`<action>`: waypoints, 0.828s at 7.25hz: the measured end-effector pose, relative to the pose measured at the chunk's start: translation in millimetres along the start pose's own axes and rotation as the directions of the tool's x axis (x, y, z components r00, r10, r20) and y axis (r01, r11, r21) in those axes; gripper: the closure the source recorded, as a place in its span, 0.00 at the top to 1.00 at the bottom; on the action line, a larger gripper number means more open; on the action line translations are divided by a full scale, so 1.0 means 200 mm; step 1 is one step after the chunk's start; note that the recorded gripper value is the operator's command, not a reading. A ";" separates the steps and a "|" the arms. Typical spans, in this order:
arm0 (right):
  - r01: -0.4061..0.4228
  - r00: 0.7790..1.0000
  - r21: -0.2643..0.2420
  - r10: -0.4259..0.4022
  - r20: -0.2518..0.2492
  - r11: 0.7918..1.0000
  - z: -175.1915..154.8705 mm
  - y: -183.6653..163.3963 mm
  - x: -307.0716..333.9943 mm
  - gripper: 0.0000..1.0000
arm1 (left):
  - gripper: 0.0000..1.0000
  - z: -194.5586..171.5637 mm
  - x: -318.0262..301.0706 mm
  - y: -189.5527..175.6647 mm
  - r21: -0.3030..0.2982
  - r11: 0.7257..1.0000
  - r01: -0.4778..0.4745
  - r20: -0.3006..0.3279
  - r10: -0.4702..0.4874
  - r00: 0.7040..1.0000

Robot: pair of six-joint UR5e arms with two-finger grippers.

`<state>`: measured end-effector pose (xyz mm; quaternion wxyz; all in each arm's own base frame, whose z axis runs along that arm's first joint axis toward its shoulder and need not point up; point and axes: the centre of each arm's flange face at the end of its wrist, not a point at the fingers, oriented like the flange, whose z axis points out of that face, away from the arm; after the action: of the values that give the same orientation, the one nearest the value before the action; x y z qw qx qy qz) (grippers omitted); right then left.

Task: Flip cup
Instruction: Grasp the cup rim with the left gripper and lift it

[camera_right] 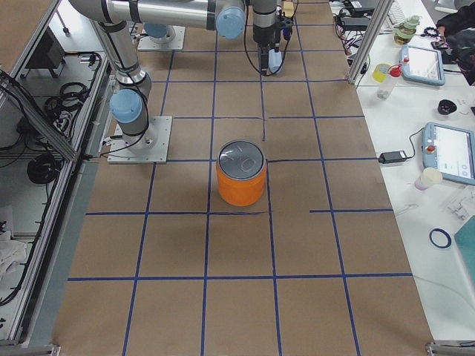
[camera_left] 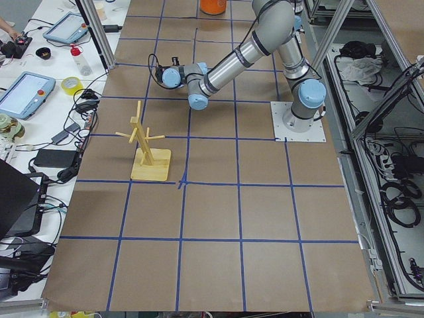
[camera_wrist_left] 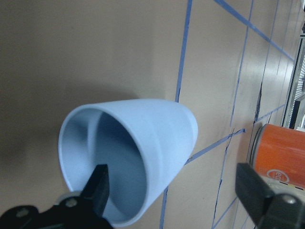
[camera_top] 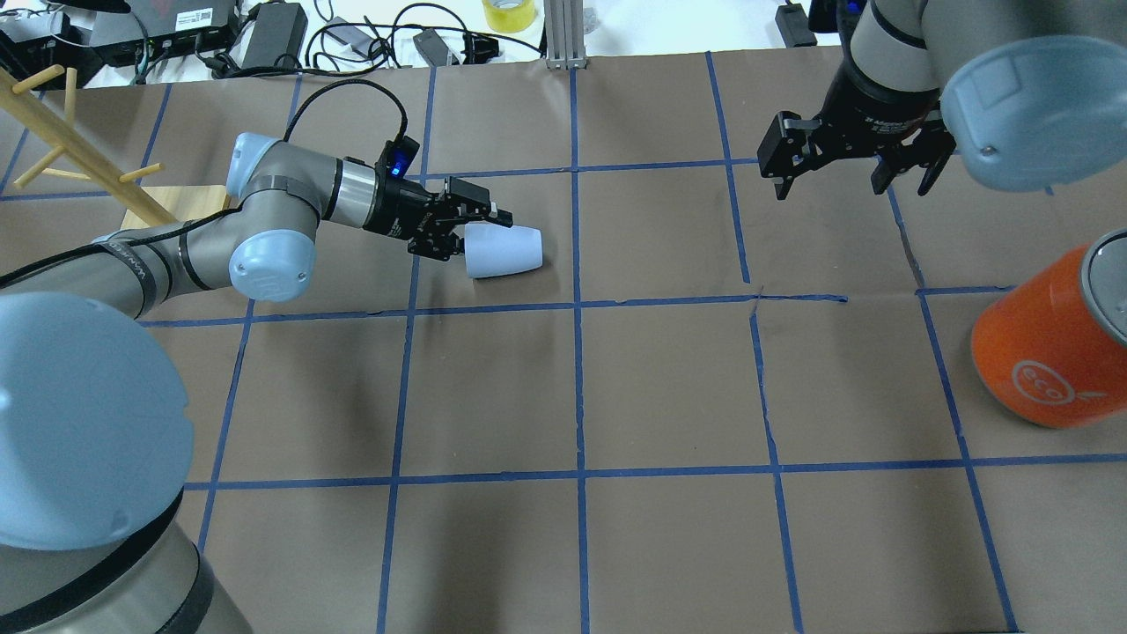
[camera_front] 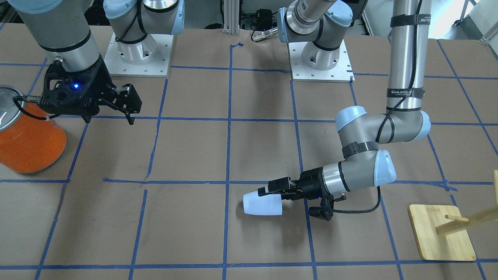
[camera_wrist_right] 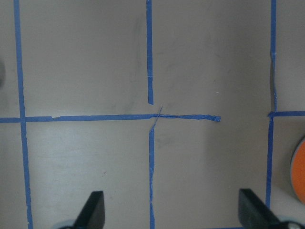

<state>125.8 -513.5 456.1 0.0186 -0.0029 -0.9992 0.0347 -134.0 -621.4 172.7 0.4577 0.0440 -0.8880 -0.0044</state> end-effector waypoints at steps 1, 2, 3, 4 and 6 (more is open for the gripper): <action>0.001 1.000 0.002 -0.001 0.000 1.000 0.00 0.00 0.00 1.00 | 0.06 0.00 0.01 -0.01 0.007 1.000 -0.009 0.000 0.009 1.000; 0.001 1.000 0.008 -0.001 0.000 1.000 0.01 0.00 0.00 1.00 | 0.01 -0.01 0.02 -0.01 0.013 1.000 -0.014 -0.001 0.014 1.000; 0.001 1.000 0.011 -0.001 0.000 1.000 0.01 0.00 0.00 1.00 | 0.00 -0.01 0.02 -0.02 0.018 1.000 -0.012 0.000 0.012 1.000; 0.001 1.000 0.012 -0.001 0.000 1.000 0.01 0.00 -0.01 1.00 | 0.00 -0.02 0.03 -0.02 0.024 1.000 -0.002 0.002 0.002 1.000; 0.002 1.000 0.012 -0.002 0.000 1.000 0.01 0.00 -0.01 1.00 | 0.00 -0.05 0.12 -0.01 0.039 0.998 0.047 -0.006 -0.047 0.999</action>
<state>127.4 -514.6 454.5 0.0188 -0.0020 -0.9990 0.0409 -139.0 -624.8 197.9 0.4587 0.0740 -0.8855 0.0025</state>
